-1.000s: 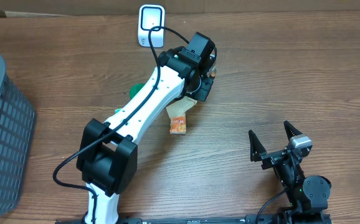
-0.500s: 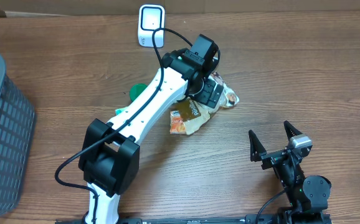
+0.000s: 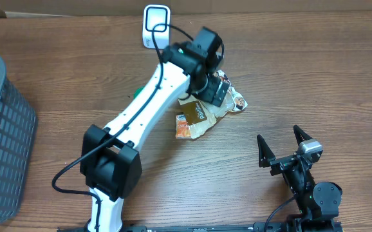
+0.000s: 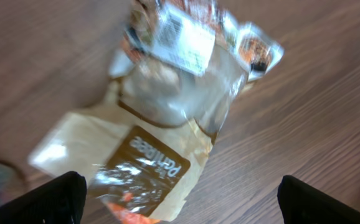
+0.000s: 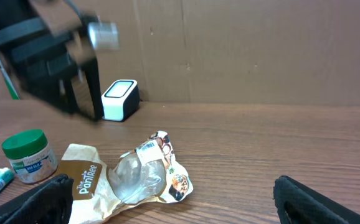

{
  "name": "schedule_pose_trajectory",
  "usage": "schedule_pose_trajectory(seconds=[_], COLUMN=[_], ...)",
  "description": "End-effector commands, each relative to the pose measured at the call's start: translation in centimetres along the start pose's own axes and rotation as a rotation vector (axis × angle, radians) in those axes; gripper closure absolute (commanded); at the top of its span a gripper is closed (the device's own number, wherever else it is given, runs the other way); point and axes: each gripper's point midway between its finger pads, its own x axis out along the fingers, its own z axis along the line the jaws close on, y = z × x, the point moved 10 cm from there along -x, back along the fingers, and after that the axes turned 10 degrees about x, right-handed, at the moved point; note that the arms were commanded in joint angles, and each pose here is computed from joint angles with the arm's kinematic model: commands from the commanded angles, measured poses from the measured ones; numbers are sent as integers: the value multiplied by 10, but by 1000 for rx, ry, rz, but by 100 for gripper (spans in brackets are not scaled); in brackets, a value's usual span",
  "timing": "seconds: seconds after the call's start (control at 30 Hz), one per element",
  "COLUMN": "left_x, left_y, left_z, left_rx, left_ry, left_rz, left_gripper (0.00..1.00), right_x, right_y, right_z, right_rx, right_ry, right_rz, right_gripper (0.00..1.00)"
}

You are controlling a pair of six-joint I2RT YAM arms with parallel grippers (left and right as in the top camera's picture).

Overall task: Scan the item barcode
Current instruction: 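Swing the bread bag past the scanner and drop it on the table, then move the left gripper back toward the basket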

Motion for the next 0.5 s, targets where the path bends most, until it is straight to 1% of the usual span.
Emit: schedule_pose_trajectory(seconds=[0.0, 0.07, 0.2, 0.27, 0.3, 0.4, 0.43, 0.47], left_x=[-59, -85, -142, -181, -190, -235, -242, -258], left_y=[-22, -25, -20, -8, -4, 24, 30, 45], left_z=[13, 19, 35, 50, 54, 82, 87, 100], left_rx=[-23, -36, -79, -123, -135, -232, -253, -320], left_ry=[-9, -21, -54, -85, -93, -153, -165, -193], left_rz=[-144, -185, -271, -327, -341, -403, -411, -431], left_gripper=[0, 0, 5, 6, 7, 7, 7, 7], right_x=[0, 0, 0, 0, 0, 0, 0, 0], right_y=[2, 2, 2, 2, 2, 2, 2, 2], right_z=[0, 0, 0, 0, 0, 0, 0, 0], right_rx=[0, 0, 0, 0, 0, 0, 0, 0], right_ry=[1, 0, 0, 0, 0, 1, 0, 0], right_rz=[-2, -2, -3, -3, -3, -2, -3, -2], right_gripper=[0, 0, 0, 0, 0, 0, 0, 0])
